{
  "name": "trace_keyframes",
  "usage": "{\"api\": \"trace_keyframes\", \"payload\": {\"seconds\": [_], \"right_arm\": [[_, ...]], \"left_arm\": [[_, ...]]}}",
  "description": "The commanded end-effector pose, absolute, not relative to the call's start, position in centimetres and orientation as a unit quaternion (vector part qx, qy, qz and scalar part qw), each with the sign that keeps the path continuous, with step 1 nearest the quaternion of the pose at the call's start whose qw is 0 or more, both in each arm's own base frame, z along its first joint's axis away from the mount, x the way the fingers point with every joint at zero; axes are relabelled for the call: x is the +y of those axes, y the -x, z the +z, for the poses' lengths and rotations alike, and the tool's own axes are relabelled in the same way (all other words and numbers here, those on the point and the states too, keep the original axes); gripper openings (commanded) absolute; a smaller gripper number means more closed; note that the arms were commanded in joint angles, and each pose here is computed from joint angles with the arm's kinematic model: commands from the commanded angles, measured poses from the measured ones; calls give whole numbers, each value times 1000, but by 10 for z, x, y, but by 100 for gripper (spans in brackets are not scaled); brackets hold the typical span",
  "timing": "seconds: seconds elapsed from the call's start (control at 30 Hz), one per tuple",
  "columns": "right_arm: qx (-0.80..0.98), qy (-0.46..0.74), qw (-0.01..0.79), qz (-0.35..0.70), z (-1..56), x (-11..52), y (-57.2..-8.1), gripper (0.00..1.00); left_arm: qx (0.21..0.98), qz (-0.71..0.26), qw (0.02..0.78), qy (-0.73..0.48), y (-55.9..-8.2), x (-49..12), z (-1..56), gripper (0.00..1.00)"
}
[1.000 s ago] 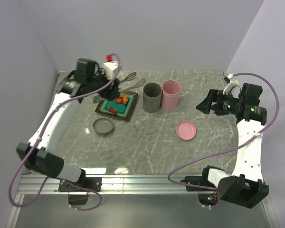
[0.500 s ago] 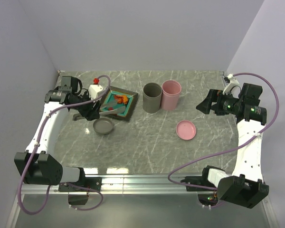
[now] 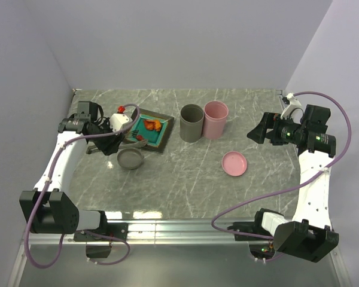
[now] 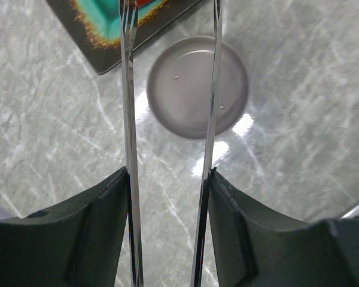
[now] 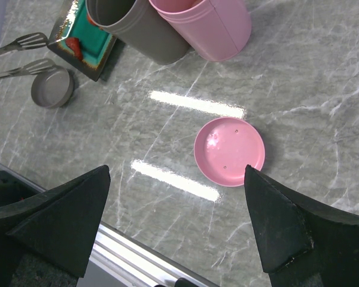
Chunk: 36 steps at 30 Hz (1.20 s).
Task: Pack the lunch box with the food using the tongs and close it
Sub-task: Pick up the food using the clamp
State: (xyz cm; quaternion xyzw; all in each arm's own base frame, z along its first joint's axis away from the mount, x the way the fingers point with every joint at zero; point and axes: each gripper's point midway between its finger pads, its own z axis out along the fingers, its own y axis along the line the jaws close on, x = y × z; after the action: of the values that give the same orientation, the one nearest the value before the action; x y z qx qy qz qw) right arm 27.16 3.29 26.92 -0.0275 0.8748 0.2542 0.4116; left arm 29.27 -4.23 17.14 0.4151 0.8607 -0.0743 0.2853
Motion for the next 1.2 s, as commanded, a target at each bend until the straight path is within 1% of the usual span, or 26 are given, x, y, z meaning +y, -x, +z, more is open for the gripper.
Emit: {"api": "trace_keyframes", "payload": {"seconds": [0.0,0.33,0.9,1.17], "right_arm": [[868,36,427,252,278,33,-270,100],[868,35,427,250,278,32,-269,100],[869,33,423,254,278,33,-271,100],[870,33,425,249,277,32,-269,100]], "left_arm": [[845,-32,321,-426,-311,-34,182,57],[854,-23,314,-413,-326,-30,171,57],[854,-31,289,-432,-322,-37,154,57],[860,-26,278,-426,-330,-43,142,57]]}}
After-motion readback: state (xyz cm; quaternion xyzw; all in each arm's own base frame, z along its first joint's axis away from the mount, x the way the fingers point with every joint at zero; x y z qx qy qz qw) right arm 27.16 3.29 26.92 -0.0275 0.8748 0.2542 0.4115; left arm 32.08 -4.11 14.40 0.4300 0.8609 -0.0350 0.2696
